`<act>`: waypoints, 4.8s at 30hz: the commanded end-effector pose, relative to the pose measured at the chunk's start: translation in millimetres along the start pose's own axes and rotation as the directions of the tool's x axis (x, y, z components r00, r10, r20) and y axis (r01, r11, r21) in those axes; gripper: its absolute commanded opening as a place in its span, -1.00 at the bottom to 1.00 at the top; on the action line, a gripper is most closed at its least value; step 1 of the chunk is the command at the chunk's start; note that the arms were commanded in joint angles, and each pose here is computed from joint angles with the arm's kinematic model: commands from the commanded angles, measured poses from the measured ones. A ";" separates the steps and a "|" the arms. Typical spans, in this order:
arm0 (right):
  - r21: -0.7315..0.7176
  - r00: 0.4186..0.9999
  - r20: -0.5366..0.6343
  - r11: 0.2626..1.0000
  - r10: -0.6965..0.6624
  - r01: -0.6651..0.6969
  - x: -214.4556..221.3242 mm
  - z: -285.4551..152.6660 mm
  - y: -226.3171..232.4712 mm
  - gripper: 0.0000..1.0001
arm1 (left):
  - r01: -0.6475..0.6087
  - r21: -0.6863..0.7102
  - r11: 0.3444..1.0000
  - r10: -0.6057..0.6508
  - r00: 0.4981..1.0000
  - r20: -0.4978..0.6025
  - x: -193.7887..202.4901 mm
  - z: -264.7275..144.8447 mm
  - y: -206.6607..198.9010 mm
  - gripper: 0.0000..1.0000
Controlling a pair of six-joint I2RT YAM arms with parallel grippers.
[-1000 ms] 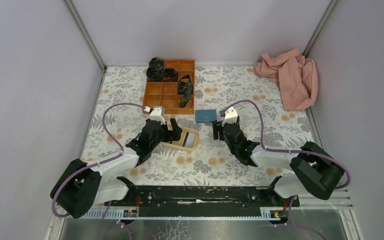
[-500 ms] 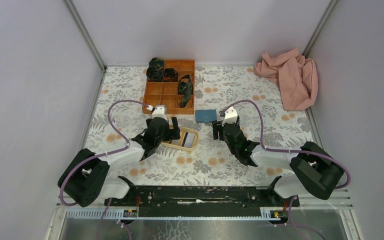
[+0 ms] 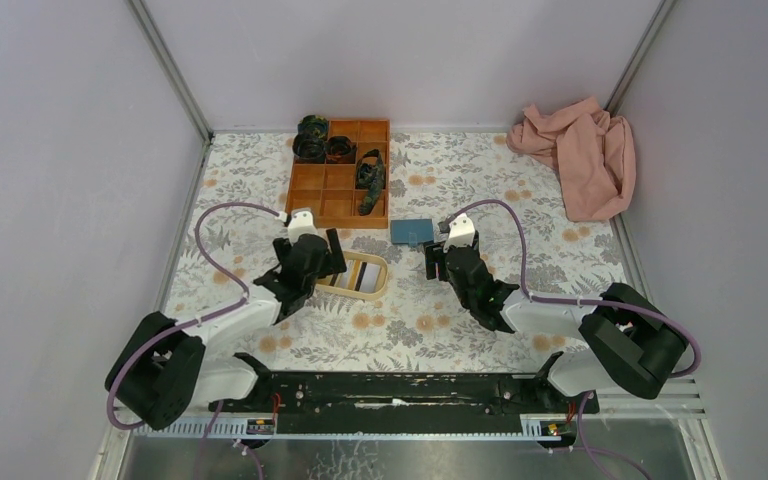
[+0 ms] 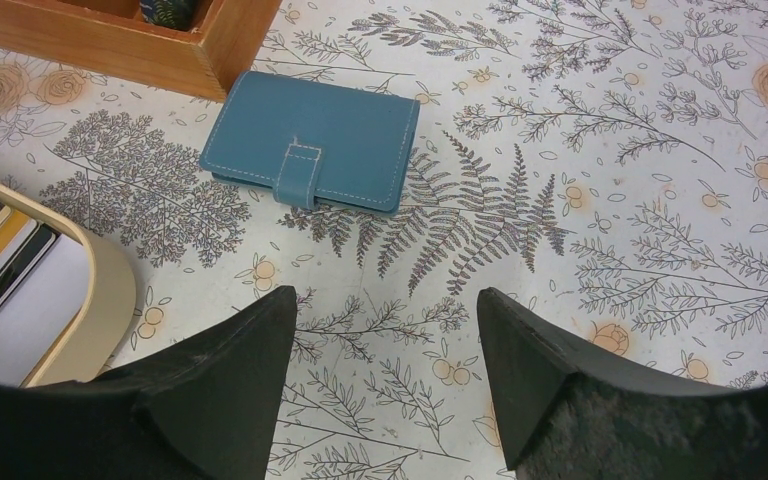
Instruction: Take the credit cards out of the card holder
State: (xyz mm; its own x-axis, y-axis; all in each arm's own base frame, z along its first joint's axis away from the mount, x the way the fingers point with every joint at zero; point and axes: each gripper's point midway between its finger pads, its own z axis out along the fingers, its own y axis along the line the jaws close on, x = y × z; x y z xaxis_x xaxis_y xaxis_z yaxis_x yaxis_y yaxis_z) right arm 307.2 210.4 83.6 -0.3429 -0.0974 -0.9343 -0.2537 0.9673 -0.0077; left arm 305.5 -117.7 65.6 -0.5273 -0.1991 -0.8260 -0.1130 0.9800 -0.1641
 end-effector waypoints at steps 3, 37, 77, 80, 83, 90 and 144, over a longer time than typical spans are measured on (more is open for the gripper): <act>0.018 0.995 0.086 0.998 0.050 -0.052 -30.7 1.4 0.4 0.48 | 0.057 0.088 0.995 -0.065 0.993 0.102 -26.6 -12.1 -11.1 1.00; 0.028 0.996 0.071 0.998 0.053 -0.055 -28.0 3.7 0.5 0.48 | 0.048 -0.249 0.967 -0.054 0.998 -0.017 -1.2 3.6 41.4 1.00; -0.163 0.886 -0.131 0.891 -0.444 0.423 5.0 99.8 89.8 0.89 | 0.164 0.287 0.944 -0.218 0.962 0.167 -59.2 1.3 -69.5 1.00; -0.096 0.894 -0.148 0.906 -0.423 0.413 1.9 102.6 81.3 0.81 | 0.160 0.293 0.943 -0.216 0.962 0.167 -60.8 0.1 -71.1 1.00; 0.030 0.908 -0.149 0.916 -0.392 0.401 -6.9 104.6 64.0 0.77 | 0.158 0.306 0.939 -0.214 0.964 0.159 -60.0 -0.3 -74.2 1.00; 0.092 0.907 -0.160 0.909 -0.389 0.406 -7.7 106.0 54.6 0.03 | 0.160 0.292 0.943 -0.211 0.965 0.154 -59.1 1.4 -72.8 1.00; 0.016 0.815 -0.377 0.883 0.441 -0.470 -9.1 8.5 -27.0 -1.00 | 0.155 0.325 0.933 -0.204 0.971 0.122 -55.9 1.2 -81.8 1.00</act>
State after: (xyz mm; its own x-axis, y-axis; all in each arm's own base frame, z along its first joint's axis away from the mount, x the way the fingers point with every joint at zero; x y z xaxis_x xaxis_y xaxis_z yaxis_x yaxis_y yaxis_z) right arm 317.4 202.3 97.6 -0.7325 0.2023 -0.6500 -0.1364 0.8918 0.4313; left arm 337.9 -180.7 103.5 -0.4310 -0.3757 -0.8204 0.0524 0.8973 -0.4384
